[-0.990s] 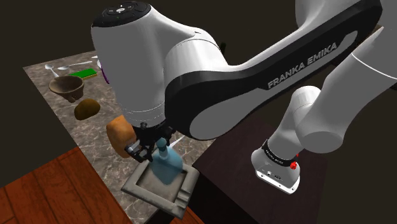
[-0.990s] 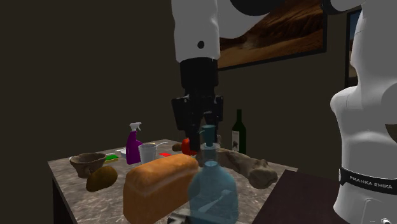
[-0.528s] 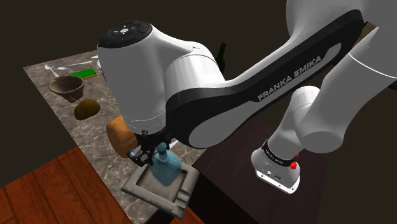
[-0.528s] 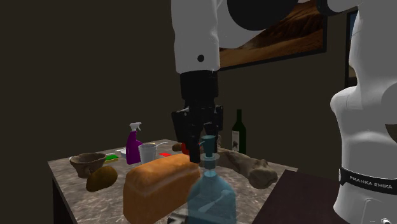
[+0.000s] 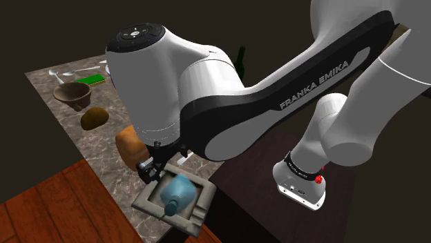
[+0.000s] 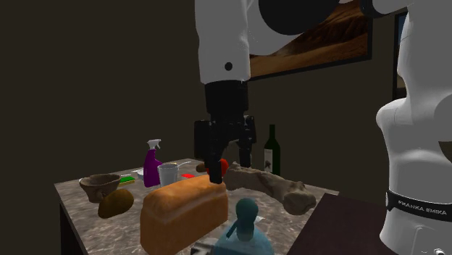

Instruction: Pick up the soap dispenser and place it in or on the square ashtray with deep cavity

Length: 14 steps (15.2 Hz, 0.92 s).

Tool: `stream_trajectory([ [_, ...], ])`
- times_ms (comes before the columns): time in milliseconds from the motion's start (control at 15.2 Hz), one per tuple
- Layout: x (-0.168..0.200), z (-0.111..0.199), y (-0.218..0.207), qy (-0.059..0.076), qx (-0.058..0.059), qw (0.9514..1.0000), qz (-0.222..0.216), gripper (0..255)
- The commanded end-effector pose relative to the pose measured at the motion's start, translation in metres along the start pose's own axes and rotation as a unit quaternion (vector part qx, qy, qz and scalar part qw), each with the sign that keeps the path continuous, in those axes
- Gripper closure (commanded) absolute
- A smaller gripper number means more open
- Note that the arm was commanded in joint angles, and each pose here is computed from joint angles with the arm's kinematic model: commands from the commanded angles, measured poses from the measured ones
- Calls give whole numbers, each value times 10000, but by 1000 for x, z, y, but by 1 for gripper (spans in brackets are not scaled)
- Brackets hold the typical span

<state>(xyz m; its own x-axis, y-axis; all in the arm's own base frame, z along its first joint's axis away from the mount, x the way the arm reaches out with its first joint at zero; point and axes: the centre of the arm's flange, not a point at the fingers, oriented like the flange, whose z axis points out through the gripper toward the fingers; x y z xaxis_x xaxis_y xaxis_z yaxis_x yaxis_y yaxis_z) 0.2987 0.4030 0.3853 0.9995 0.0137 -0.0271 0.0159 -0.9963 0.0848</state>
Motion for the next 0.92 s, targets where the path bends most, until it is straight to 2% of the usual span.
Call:
stream_trajectory([
  [0,0,0,0,0,0,10000,0,0],
  [66,0,0,0,0,0,10000,0,0],
  [330,0,-50,0,0,0,10000,0,0],
  [858,0,-50,0,0,0,10000,0,0],
])
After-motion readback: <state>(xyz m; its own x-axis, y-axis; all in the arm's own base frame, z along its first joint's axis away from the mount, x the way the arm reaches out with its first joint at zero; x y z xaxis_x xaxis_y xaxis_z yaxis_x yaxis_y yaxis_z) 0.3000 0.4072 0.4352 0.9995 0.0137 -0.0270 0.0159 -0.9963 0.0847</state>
